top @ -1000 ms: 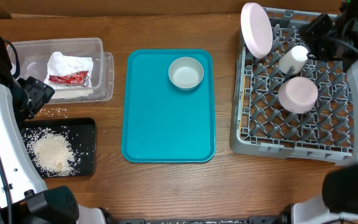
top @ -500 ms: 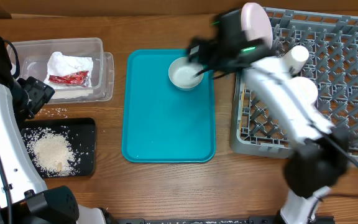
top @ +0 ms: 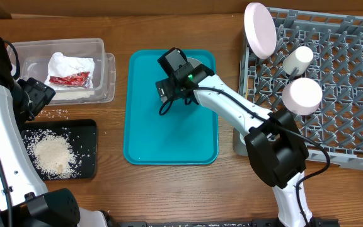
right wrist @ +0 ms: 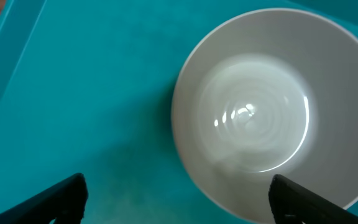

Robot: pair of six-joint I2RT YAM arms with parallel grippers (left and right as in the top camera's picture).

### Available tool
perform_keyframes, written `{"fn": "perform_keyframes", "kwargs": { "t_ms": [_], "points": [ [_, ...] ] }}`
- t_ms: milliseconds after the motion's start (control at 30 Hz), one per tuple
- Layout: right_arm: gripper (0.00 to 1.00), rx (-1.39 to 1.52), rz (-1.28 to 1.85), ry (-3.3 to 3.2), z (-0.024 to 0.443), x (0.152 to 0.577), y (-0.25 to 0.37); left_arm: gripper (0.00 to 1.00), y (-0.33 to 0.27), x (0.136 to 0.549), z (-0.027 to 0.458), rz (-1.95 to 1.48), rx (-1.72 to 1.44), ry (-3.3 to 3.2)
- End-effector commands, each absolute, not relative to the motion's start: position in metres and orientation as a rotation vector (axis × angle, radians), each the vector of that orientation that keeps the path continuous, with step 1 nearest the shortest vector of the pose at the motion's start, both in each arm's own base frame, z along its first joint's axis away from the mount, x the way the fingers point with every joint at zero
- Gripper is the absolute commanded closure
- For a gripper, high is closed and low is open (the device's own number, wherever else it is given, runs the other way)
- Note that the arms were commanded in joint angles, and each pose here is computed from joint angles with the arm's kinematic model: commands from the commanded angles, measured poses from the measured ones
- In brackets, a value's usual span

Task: Sort waste into correct bins and load items into the dishwasher
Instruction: 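Move the right gripper left to the small white bowl on the teal tray, then grasp the small white bowl by its rim with the right gripper, then carry the bowl right and lower it upside down into the rack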

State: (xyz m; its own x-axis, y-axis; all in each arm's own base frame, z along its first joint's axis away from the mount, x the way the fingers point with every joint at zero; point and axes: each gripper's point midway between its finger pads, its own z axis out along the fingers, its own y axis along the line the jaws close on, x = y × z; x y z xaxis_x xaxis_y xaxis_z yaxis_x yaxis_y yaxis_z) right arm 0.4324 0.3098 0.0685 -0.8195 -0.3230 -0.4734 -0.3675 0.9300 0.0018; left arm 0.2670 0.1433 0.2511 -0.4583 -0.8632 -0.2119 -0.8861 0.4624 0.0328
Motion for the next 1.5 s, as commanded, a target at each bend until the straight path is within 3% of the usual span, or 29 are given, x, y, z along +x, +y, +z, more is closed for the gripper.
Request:
{"fn": "perform_keyframes", "kwargs": {
  "t_ms": [0,167,267,300,600,1133,1467],
  "points": [
    [0.08,-0.621,0.064,2.528,0.081,0.442,0.307,0.00,0.145,0.267,0.249,0.217,-1.518,2.561],
    [0.22,-0.671,0.056,2.500,0.076,0.447,0.311,0.00,0.145,0.267,0.249,0.217,-1.518,2.561],
    [0.45,-0.680,0.047,2.513,0.061,0.448,0.311,0.00,0.145,0.267,0.249,0.216,-1.519,2.560],
    [0.48,-0.684,0.042,2.524,0.054,0.448,0.311,0.00,0.145,0.267,0.249,0.217,-1.519,2.561],
    [0.54,-0.750,-0.003,2.616,0.023,0.427,0.309,0.00,0.145,0.267,0.249,0.216,-1.519,2.560],
    [0.94,-0.639,0.130,2.683,0.073,0.402,0.332,0.00,0.145,0.267,0.249,0.217,-1.519,2.561],
    [0.96,-0.616,0.200,2.693,0.087,0.400,0.338,0.00,0.145,0.267,0.249,0.217,-1.518,2.561]
  ]
}}
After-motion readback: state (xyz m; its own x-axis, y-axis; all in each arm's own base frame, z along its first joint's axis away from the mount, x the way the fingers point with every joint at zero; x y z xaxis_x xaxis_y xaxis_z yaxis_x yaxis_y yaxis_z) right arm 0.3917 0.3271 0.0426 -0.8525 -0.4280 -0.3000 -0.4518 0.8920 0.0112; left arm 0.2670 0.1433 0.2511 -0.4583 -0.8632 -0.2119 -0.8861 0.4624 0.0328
